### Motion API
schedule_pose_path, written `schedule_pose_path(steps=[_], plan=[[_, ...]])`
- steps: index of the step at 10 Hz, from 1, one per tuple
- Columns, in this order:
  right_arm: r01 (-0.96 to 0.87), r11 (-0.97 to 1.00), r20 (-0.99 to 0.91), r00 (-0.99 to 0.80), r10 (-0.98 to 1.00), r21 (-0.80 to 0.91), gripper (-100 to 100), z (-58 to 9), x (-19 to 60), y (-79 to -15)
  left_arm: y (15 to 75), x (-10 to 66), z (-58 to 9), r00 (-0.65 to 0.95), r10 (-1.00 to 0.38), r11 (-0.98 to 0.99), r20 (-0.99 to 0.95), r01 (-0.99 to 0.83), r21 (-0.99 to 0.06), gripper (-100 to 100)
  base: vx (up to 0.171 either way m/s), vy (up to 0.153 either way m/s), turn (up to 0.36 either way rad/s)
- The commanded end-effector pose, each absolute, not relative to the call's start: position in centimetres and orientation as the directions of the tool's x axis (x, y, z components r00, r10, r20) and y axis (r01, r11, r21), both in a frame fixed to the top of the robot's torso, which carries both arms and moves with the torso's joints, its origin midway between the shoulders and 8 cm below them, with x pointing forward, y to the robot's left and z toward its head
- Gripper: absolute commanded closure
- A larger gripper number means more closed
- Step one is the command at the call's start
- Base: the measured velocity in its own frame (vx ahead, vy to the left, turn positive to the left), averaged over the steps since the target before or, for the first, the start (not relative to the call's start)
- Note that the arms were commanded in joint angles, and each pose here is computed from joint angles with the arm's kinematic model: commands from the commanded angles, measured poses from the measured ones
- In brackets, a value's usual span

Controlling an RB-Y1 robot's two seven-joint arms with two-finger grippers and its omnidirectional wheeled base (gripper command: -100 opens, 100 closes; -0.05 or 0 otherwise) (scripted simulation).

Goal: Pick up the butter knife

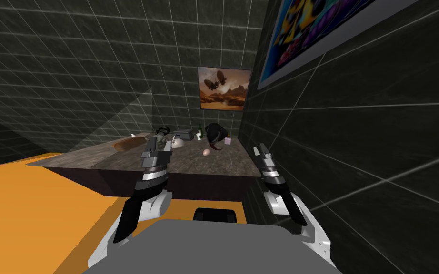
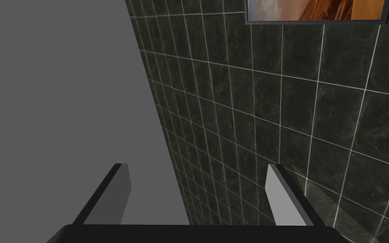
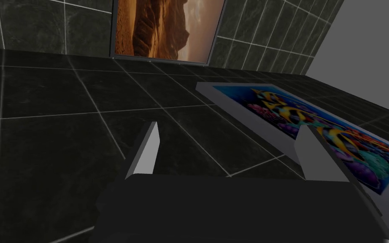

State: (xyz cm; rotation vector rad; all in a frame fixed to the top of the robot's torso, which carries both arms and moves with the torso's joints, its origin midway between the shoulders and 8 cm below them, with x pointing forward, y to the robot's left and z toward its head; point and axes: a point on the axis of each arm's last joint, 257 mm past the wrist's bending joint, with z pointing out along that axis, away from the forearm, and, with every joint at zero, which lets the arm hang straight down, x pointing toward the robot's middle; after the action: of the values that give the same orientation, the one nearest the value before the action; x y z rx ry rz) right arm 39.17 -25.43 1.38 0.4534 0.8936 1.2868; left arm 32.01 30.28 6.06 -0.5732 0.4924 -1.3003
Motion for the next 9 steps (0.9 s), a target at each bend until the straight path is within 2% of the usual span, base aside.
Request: schedule_pose_path(steps=[1, 9], plan=[[-0.611, 0.27, -0.338, 0.004, 0.941, 0.744, -100, 0.9, 39.9, -25.2, 30.3, 32.0, 6.1, 0.202, -0.979, 0.167, -0.019, 0.746, -0.644, 0, 0.0, 0.028, 0.034], [-0.415, 0.351, -0.444, -0.151, 0.883, 0.839, -100, -6.4, 45.4, -24.5, 30.3, 32.0, 6.1, 0.202, -0.979, 0.167, -0.019, 0.746, -0.644, 0, -0.001, 0.056, 0.125]])
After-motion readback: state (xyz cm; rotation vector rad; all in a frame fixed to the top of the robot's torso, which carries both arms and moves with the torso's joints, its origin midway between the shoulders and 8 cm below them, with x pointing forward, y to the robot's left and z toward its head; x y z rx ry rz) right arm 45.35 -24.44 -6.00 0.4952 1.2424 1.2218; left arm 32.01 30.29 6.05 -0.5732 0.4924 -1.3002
